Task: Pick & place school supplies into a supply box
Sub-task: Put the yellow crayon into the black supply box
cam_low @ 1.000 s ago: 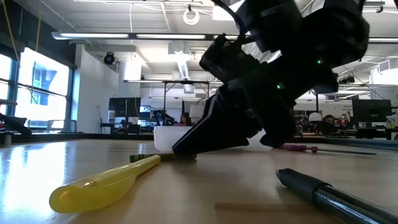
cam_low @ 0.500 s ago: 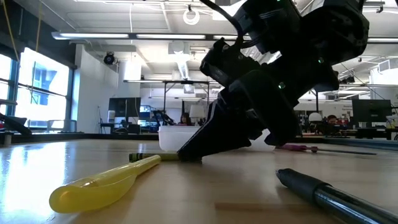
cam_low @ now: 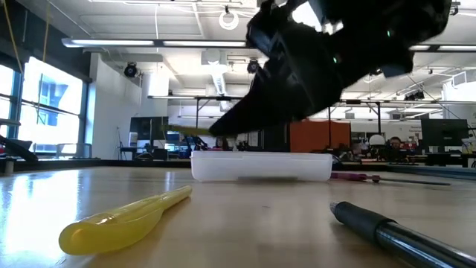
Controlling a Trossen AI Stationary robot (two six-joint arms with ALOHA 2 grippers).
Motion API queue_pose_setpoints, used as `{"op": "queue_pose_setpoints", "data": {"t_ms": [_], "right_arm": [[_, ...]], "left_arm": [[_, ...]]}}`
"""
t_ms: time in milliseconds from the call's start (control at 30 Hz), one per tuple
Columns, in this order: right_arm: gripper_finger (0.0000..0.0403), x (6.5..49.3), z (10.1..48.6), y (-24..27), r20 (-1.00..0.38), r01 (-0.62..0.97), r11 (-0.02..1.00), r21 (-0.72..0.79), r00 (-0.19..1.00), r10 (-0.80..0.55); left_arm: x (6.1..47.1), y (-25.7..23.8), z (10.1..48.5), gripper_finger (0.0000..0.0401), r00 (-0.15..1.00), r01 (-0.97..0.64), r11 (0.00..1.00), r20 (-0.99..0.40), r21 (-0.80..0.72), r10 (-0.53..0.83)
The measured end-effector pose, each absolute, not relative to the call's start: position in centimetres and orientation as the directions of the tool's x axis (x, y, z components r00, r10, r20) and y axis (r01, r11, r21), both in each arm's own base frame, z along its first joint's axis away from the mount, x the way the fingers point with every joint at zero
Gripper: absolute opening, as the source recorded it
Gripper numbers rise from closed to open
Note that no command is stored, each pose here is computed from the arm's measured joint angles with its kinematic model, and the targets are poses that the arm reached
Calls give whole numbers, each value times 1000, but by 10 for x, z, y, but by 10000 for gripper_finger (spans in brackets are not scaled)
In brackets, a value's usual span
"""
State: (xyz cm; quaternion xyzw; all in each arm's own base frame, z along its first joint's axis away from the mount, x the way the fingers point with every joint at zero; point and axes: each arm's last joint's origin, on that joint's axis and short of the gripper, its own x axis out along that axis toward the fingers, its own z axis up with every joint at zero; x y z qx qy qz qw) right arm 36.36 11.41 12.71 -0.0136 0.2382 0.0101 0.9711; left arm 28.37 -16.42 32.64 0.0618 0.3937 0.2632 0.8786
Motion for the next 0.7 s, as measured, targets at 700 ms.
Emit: {"op": "queue_pose_setpoints", "data": {"t_ms": [700], "right_arm": [[29,351,129,60,-600,280,913,-297,689,-407]], "left_arm": [[284,-165,327,127,557,-417,855,-657,308,508]]}}
